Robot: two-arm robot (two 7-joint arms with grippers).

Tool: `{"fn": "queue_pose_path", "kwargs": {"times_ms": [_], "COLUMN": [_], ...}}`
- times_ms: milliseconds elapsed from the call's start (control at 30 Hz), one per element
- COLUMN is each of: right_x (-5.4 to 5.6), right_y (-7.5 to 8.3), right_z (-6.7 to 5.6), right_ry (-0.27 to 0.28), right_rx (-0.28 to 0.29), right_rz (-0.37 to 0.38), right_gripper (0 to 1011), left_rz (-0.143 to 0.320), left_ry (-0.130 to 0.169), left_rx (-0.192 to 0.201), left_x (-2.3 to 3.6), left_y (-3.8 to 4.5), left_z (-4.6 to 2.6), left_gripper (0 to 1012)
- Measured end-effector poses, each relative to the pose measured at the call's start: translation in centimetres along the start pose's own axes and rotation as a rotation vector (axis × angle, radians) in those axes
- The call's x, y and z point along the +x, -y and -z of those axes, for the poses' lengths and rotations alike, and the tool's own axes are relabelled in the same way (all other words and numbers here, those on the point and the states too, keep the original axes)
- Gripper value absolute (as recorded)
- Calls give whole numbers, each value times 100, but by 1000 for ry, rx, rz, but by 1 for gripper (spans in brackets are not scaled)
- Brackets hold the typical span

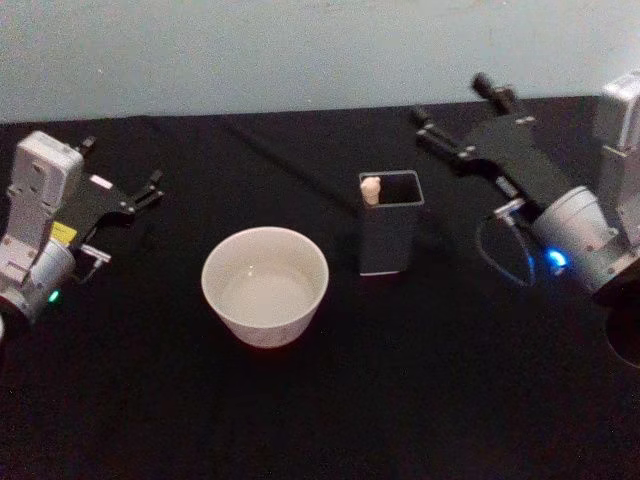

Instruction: Pick up the stirring spoon with one hand, stir inside the cup, then place it back in its original position.

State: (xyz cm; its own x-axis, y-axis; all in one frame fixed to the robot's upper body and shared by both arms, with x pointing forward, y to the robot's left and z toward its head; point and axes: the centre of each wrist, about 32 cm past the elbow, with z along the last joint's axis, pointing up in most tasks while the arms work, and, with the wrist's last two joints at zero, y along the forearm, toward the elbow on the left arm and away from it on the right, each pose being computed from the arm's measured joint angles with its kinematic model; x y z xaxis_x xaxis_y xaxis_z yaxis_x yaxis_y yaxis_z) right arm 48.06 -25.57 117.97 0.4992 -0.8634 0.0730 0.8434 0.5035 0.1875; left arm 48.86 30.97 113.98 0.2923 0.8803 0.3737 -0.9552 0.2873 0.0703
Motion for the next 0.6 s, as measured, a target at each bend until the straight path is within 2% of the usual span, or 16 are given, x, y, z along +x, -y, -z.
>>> {"fn": "queue_pose_path", "kwargs": {"times_ms": [133,267,467,600], "right_x": [46,53,22,1], "right_y": [51,105,145,149], "right_z": [48,170,366,456], "right_ry": [26,47,53,47], "right_rx": [-24,-89,-179,-218], "right_rz": [90,139,154,153], "right_gripper": [1000,1002,1002,1000], "left_rz": [0,0,0,0], "left_ry": [0,0,0,0], "left_rx": [0,0,0,0], "left_x": [0,0,0,0], "left_y": [0,0,0,0], "left_z": [0,0,0,0], "left_gripper": [1001,1001,1001,1001]}}
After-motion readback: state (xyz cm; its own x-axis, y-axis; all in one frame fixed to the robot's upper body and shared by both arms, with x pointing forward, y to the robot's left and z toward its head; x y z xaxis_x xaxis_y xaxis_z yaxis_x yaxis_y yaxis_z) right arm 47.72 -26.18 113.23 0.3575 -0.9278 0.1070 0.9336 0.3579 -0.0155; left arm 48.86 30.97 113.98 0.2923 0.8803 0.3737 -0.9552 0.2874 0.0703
